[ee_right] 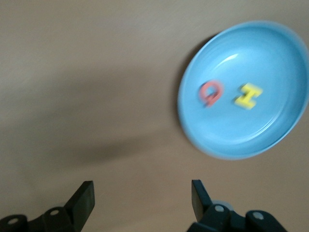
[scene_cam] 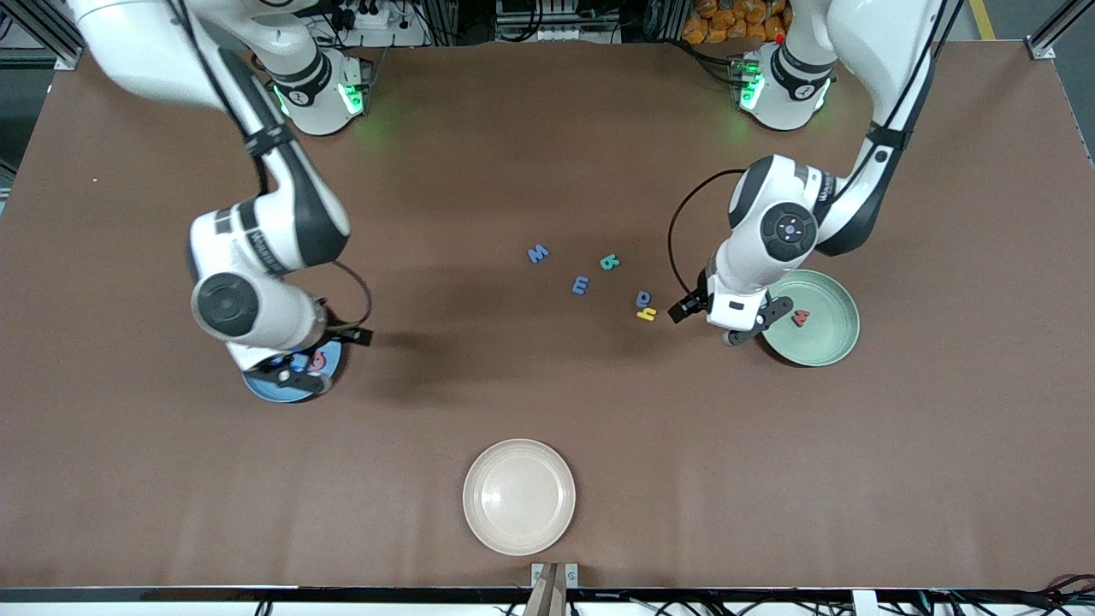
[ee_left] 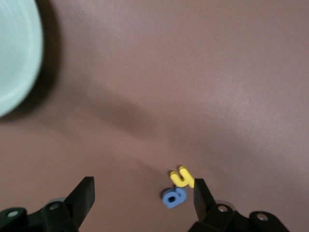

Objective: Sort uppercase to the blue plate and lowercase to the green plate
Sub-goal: 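Release the m on the green plate while the right gripper reaches the W, then grasp the blue W with the right gripper while the left gripper grasps the h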

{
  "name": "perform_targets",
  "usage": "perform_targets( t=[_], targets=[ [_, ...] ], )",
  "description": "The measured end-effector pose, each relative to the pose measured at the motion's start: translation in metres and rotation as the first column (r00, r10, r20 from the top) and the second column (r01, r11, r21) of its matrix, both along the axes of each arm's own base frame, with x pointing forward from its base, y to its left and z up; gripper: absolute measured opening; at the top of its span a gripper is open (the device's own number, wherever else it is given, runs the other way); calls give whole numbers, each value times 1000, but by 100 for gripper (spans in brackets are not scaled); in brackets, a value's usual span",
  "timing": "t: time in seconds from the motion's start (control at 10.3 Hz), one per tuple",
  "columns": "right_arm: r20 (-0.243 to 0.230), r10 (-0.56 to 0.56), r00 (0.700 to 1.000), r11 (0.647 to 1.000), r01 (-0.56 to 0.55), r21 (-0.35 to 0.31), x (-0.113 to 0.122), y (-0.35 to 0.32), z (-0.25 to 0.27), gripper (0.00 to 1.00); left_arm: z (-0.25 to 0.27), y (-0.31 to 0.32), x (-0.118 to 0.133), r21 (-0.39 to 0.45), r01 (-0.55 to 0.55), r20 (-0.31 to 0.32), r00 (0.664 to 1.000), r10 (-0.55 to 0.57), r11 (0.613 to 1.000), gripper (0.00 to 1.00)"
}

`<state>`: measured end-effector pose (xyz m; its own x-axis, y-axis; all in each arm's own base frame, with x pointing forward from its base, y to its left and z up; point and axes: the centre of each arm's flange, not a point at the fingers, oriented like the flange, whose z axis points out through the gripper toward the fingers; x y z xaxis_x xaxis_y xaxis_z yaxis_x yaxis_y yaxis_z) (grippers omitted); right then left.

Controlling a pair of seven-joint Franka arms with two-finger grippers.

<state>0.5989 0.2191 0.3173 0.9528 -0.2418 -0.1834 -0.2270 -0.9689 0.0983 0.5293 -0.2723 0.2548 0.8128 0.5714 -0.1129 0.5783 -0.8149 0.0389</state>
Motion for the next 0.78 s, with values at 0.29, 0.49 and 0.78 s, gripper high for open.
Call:
perform_targets(
  t=[0.29, 0.49, 0.78],
  targets=[
    [57, 82, 995, 995, -85, 53, -59, 106, -13, 88, -21, -18, -2, 3, -111, -8, 994, 111, 994, 91],
    [102, 173, 980, 978, -184, 101, -100, 160, -26, 86, -23, -29, 2, 1, -169, -11, 986, 169, 986, 89],
    [167, 392, 905, 893, -418, 168, -156, 208, -50, 81, -28, -45, 2, 3, -218, -18, 976, 218, 976, 82]
  ],
)
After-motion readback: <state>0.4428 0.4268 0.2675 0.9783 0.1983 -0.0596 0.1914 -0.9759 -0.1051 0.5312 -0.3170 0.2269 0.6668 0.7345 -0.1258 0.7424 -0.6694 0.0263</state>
